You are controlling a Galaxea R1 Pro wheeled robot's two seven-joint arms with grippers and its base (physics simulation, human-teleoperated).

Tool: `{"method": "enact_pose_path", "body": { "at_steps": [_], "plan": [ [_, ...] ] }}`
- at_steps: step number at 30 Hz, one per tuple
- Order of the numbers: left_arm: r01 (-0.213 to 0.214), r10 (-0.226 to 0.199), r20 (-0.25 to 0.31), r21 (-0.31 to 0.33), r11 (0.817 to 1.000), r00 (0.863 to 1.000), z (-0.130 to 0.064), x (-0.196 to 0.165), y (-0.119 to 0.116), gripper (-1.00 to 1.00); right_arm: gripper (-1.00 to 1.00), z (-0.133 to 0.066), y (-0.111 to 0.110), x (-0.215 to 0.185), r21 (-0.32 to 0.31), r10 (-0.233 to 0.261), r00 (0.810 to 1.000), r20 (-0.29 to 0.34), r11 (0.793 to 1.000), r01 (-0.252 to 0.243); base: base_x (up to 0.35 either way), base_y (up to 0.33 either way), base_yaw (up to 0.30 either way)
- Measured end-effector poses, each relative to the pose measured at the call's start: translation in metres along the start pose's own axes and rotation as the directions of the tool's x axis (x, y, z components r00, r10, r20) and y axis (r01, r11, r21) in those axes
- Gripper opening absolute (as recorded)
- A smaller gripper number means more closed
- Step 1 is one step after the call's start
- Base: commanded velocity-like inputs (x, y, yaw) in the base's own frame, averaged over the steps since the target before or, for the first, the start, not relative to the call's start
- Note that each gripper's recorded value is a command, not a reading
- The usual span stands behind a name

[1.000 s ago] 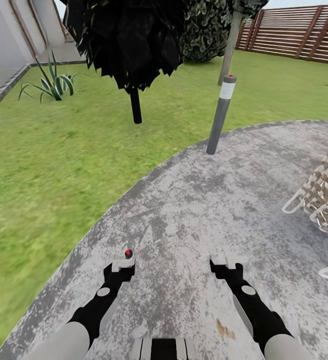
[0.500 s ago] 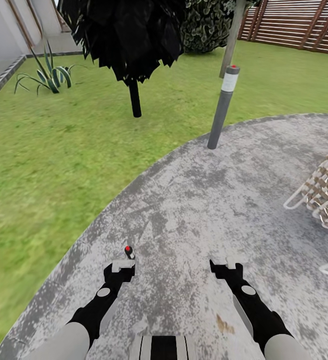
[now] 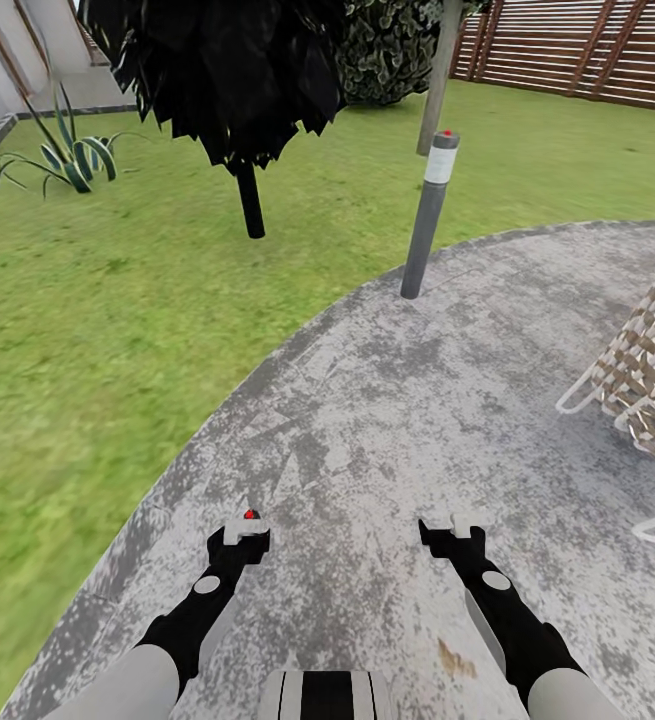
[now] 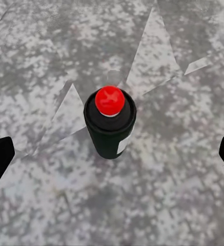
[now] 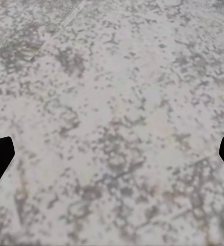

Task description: In the garden, pick up the pesticide atomizer on the floor and spray pesticide onto both trees until each tree trunk is fully covered.

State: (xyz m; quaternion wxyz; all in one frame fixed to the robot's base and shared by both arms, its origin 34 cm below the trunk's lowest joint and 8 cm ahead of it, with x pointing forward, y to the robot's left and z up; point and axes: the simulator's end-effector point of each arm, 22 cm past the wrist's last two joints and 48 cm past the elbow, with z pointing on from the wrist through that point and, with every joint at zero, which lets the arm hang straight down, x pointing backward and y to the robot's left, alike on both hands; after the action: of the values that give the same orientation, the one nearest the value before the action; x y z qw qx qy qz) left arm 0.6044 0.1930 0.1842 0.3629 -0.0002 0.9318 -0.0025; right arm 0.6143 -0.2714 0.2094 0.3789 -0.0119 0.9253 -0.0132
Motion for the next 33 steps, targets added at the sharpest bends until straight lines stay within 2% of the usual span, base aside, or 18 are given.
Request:
{"method": "enact_pose_path", "body": {
  "at_steps": [16,22,24,27,33],
  "plan": [
    [0.000,0.000,0.004,0.001,1.000,1.000,0.000,-0.002,0.000,1.00,1.00,0.000,0.000,0.000,0.000,0.000,1.000,0.000,1.000,0.000,0.036,0.051,-0.041],
    [0.003,-0.003,0.025,0.002,1.000,1.000,0.002,-0.013,-0.001,1.00,1.00,0.000,0.000,-0.001,0.000,0.000,1.000,0.002,1.000,0.000,0.000,0.000,0.000],
    [-0.010,0.010,0.033,0.004,1.000,0.999,0.003,-0.018,-0.002,1.00,1.00,0.000,0.000,-0.010,0.000,0.000,1.000,0.020,1.000,0.000,0.000,0.000,0.000],
    [-0.030,0.030,0.040,0.008,1.000,0.999,0.004,-0.021,-0.004,1.00,1.00,-0.001,-0.001,-0.042,0.001,0.000,0.996,0.087,1.000,0.000,0.000,0.000,0.000],
    [-0.040,0.040,0.026,0.012,0.999,0.999,0.007,-0.013,-0.006,1.00,1.00,-0.002,-0.001,-0.083,0.002,-0.001,0.984,0.176,1.000,0.000,0.000,0.000,0.000]
  ]
}}
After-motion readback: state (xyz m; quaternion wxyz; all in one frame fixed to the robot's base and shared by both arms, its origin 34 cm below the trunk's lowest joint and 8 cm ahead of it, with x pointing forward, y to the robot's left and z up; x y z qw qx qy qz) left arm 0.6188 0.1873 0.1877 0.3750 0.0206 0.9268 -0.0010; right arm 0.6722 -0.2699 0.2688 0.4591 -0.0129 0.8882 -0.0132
